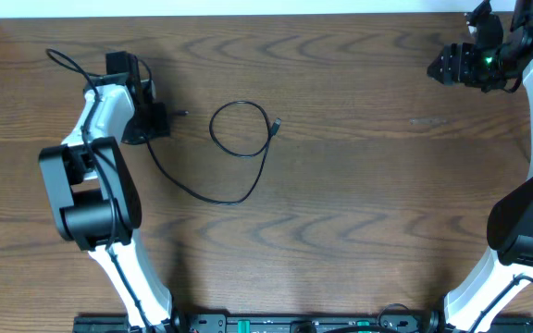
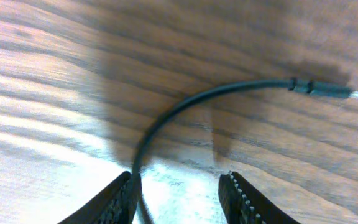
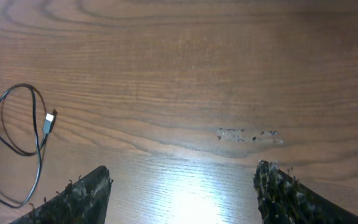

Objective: Untangle cables

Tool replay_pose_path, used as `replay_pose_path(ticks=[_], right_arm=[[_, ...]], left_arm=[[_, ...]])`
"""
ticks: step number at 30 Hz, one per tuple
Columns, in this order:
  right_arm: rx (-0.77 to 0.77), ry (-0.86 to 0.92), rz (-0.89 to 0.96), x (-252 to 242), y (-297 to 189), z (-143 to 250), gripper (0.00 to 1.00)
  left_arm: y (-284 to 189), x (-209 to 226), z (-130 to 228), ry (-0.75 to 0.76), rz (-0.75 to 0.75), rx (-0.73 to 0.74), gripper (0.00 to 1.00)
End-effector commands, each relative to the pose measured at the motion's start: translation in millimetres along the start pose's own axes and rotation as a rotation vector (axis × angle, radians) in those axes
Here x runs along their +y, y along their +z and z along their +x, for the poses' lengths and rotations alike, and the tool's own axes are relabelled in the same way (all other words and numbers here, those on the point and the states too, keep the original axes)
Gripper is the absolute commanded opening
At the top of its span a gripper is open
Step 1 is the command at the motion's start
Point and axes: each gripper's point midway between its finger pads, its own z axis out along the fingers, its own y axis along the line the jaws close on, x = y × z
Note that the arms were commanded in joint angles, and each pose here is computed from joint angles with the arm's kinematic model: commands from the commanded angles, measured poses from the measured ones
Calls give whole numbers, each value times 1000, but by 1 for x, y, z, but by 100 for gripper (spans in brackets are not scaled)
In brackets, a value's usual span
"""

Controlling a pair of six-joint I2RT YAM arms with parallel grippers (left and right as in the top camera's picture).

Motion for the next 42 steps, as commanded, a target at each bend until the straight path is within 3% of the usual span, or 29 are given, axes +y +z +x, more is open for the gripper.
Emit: replay_pose_path(ticks=[1, 14, 18, 30, 32, 36, 42], right_arm=[[4, -1, 1, 0, -1, 2, 71], [36, 11, -3, 2, -1, 10, 71], [41, 10, -5, 3, 0, 12, 72], [53, 0, -11, 9, 4, 14, 72], [56, -7, -14, 12, 5, 15, 72], [61, -23, -21, 20, 8, 15, 72], [62, -42, -29, 29, 11, 14, 72]], left_arm=[[-24, 10, -13, -43, -48, -72, 47], [8, 25, 9, -151, -126, 12, 46], [10, 24, 13, -173, -124, 22, 38], [26, 26, 38, -207, -133, 79, 34], [29, 26, 42, -221, -133, 86, 29], [35, 9, 50, -225, -36, 113, 20], [42, -33, 60, -196, 127, 138, 19]])
